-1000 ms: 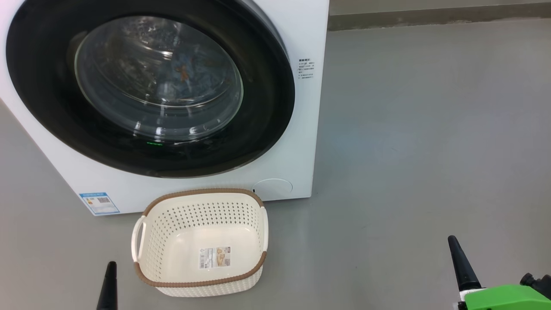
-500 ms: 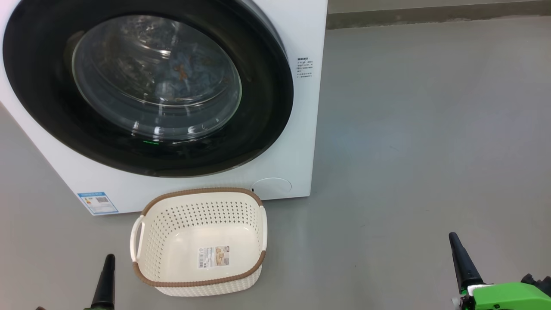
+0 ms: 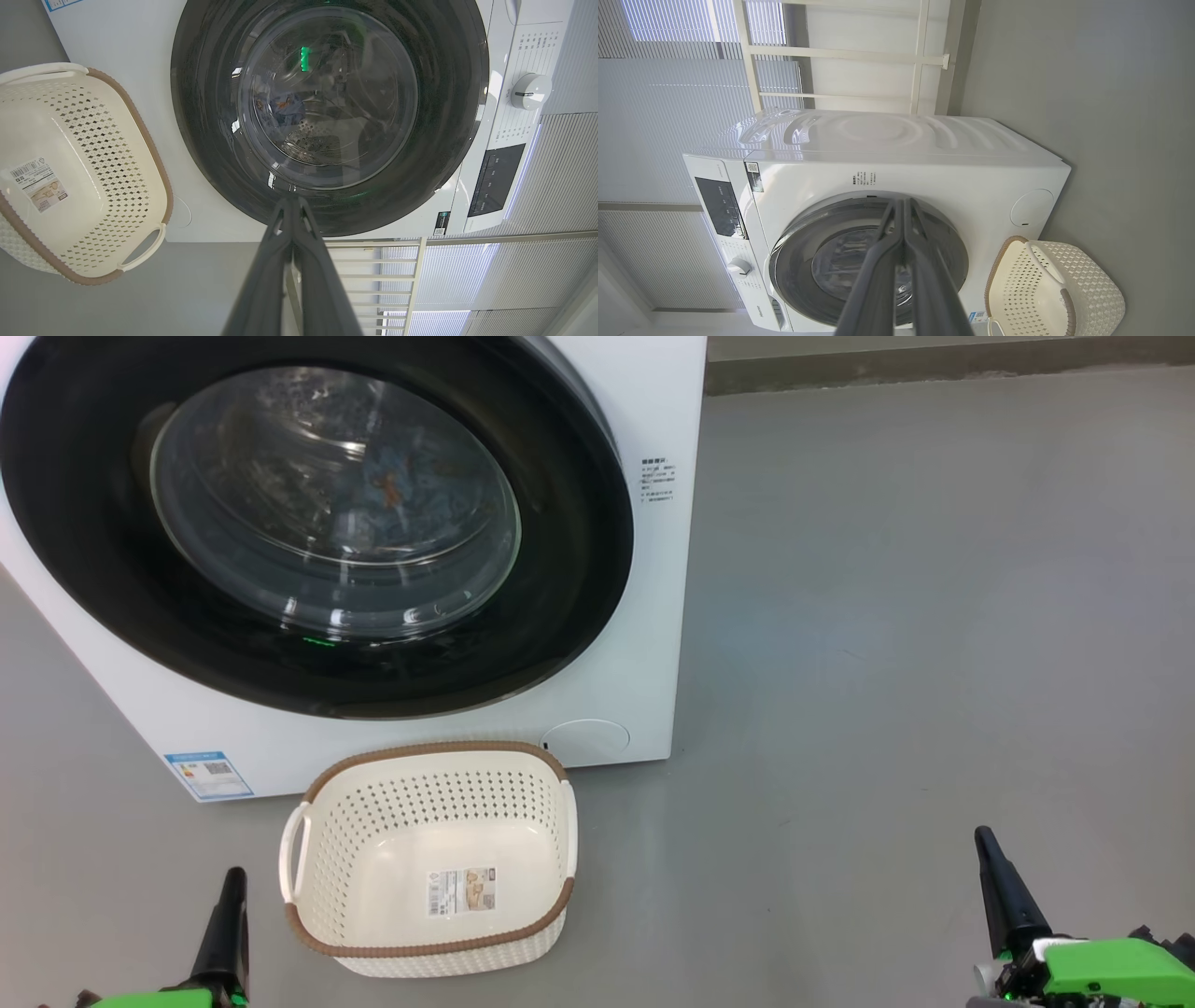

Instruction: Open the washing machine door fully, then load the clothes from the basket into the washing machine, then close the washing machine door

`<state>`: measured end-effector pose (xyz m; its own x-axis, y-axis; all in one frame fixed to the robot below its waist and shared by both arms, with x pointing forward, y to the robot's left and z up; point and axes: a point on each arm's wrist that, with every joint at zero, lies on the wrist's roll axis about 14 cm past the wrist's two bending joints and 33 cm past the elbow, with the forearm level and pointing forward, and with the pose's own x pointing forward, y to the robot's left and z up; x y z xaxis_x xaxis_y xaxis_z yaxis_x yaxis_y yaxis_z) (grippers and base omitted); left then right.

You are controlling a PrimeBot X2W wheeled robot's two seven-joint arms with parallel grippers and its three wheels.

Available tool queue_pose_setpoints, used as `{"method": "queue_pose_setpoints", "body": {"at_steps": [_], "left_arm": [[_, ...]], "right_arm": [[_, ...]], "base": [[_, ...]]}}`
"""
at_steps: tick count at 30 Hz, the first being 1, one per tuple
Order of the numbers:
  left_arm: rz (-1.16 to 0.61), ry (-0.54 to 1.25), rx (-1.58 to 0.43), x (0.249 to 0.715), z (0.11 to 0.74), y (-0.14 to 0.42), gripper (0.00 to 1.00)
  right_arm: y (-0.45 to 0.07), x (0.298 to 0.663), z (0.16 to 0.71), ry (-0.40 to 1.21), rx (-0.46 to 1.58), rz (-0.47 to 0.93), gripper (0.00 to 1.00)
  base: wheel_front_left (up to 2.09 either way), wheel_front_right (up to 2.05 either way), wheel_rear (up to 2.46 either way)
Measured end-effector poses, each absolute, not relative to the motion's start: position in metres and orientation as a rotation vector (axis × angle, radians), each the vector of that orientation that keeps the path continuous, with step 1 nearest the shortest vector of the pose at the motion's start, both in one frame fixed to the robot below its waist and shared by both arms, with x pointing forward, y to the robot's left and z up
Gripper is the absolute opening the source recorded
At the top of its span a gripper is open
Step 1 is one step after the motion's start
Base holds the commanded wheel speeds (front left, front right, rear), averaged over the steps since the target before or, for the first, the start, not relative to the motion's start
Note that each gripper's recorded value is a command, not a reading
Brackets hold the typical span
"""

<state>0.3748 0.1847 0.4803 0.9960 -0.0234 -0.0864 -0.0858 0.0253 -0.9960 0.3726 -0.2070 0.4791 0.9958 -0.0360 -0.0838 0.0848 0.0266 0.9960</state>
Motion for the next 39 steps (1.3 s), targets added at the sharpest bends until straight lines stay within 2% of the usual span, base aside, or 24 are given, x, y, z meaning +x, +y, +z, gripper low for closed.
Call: {"method": "queue_pose_setpoints", "body": {"at_steps": [39], "left_arm": [[0.037, 0.081, -1.588, 0.3779, 0.4837, 0.1850, 0.00]], "right_arm": [[-0.2068, 0.3762, 0.4836, 0.027, 1.582, -0.080, 0.00]], "base": [[0.00, 0.00, 0.00]]}}
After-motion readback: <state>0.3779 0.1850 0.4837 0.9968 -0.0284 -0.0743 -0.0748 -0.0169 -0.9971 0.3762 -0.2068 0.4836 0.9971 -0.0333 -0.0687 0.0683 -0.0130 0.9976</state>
